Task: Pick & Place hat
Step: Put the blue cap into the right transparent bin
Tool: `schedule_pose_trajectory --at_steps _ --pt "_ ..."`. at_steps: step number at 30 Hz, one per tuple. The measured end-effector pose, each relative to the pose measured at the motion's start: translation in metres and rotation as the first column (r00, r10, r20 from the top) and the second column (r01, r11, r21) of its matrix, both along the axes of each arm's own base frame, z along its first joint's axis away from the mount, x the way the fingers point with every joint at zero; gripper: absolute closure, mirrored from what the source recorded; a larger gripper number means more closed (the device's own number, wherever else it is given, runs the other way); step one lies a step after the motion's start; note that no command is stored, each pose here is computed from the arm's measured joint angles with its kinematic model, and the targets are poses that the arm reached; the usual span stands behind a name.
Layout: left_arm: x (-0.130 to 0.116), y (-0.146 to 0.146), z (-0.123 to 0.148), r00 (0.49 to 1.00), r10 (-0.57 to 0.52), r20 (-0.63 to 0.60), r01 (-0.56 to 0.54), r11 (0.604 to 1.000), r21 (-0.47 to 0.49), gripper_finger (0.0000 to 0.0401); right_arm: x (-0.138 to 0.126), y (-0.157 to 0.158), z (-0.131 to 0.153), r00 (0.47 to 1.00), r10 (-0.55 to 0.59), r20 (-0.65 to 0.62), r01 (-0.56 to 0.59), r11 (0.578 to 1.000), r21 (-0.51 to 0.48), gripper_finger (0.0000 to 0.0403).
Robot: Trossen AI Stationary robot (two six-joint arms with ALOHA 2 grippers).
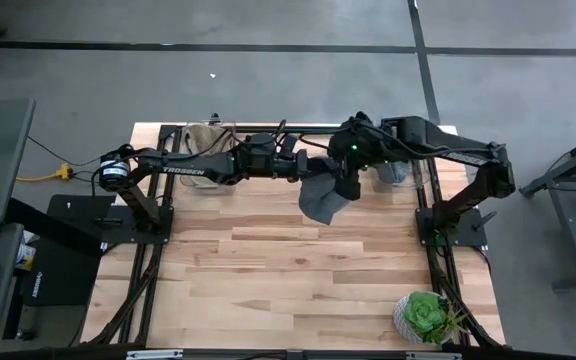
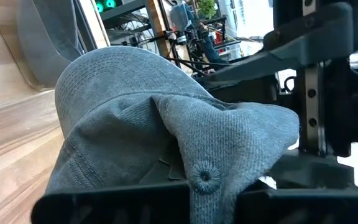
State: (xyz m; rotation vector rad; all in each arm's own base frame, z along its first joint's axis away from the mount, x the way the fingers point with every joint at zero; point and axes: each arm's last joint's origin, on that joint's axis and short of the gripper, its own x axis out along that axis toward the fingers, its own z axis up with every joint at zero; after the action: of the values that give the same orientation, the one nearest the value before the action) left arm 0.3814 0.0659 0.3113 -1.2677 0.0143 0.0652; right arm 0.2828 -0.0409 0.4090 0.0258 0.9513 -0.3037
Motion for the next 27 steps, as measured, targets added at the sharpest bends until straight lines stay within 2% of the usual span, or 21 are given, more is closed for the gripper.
schedule_pose_trajectory --at_steps 5,9,13,18,27 --pt "0.0 0.0 0.0 1.0 -0.004 0.0 0.004 1.0 0.0 0.0401 -0.0024 -0.0056 -0.0011 1.0 0.001 -0.022 -0.001 1.0 0.004 0.0196" --pt "0.0 -0.0002 0.0 1.0 -0.008 0.0 0.008 1.0 0.0 0.0401 -0.0011 -0.0078 -0.0023 0.999 0.022 -0.024 -0.022 1.0 0.022 0.0229" --pt "0.0 0.0 -0.0001 1.0 -0.007 -0.001 0.007 1.0 0.0 0.0401 -0.0004 -0.0085 -0.0032 0.999 0.01 -0.034 -0.01 1.0 -0.004 0.0283" --pt "0.0 -0.0006 0.0 1.0 -0.029 0.0 0.029 1.0 0.002 0.0401 0.0002 -0.0089 -0.0024 0.999 0.035 -0.034 -0.036 0.999 -0.031 0.0383" --pt "-0.0001 -0.0006 -0.0002 0.999 -0.039 -0.001 0.039 0.999 -0.002 0.04 -0.0002 -0.0081 -0.0027 0.995 0.077 -0.057 -0.08 0.995 -0.065 0.0393"
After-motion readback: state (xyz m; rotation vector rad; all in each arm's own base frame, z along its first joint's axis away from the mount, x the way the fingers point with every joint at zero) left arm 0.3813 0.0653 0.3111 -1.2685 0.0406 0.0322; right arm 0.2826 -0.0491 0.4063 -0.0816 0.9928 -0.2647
